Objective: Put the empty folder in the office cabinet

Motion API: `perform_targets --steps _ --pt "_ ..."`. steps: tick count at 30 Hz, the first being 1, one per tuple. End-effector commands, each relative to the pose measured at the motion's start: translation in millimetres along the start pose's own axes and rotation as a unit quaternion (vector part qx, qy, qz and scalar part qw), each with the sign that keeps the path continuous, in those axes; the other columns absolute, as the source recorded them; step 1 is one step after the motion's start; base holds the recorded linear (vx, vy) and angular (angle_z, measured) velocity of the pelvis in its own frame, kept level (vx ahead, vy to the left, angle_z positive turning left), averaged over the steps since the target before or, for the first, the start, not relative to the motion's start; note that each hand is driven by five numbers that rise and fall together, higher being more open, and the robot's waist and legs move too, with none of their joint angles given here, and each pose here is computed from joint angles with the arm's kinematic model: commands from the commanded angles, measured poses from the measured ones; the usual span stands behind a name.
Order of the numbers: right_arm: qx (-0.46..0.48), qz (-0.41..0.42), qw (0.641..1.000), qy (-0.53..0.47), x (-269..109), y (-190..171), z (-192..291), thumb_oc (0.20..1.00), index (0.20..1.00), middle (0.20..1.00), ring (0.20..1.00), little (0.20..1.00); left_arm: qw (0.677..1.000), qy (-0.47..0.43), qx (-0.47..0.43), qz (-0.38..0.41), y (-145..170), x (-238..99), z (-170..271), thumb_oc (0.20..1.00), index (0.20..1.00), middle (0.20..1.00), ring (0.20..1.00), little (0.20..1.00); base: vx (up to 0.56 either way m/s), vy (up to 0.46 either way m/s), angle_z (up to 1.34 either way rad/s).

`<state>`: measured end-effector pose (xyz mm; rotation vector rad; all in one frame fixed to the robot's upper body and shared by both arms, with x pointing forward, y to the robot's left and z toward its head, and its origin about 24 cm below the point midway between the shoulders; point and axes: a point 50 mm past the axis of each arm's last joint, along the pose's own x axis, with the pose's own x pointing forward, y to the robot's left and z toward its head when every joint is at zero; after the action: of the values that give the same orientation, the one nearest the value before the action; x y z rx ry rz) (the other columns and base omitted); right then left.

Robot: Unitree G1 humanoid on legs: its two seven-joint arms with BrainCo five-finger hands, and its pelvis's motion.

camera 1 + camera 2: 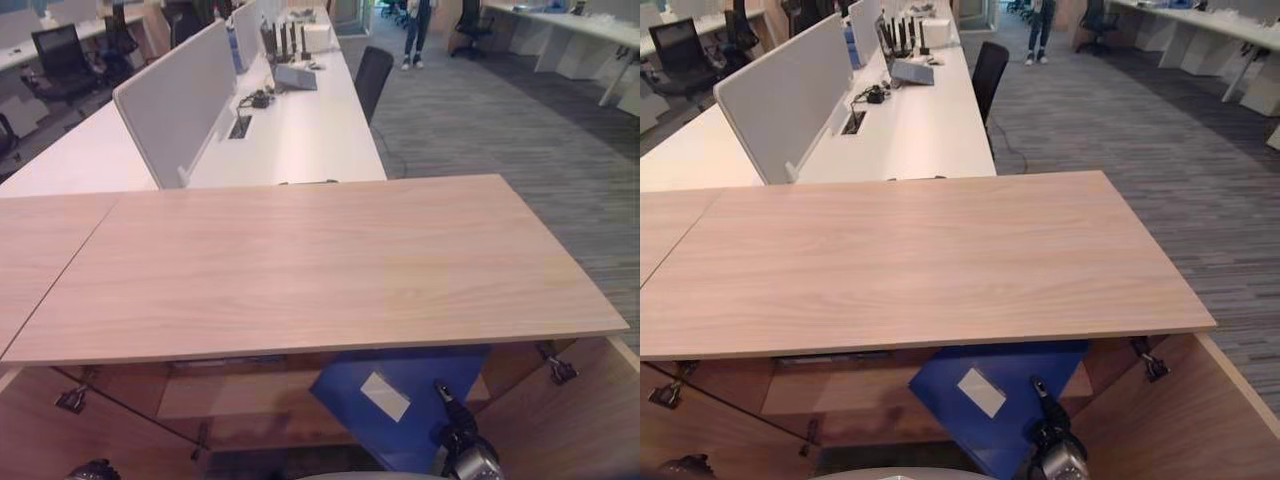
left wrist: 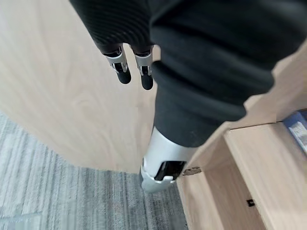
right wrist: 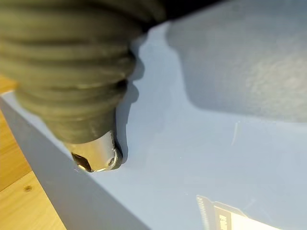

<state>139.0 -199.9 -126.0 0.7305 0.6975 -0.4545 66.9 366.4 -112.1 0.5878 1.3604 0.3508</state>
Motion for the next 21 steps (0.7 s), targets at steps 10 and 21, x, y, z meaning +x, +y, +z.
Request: perform_targets --steps 10,21 --pt "0.059 0.099 0.991 -0.073 12.9 69.7 27.9 0.200 0.200 0.200 0.200 0.200 0.998 0.023 -0.029 -0.057 -63.8 -7.3 -2.5 1.000 1.000 1.000 1.000 1.000 -0.16 0.117 -0.03" --pt "0.061 0.105 0.989 -0.079 17.4 74.9 31.1 0.200 0.200 0.200 0.200 0.200 0.999 0.026 -0.020 -0.039 -48.3 -5.2 -11.0 1.000 1.000 1.000 1.000 1.000 -0.04 -0.056 0.11"
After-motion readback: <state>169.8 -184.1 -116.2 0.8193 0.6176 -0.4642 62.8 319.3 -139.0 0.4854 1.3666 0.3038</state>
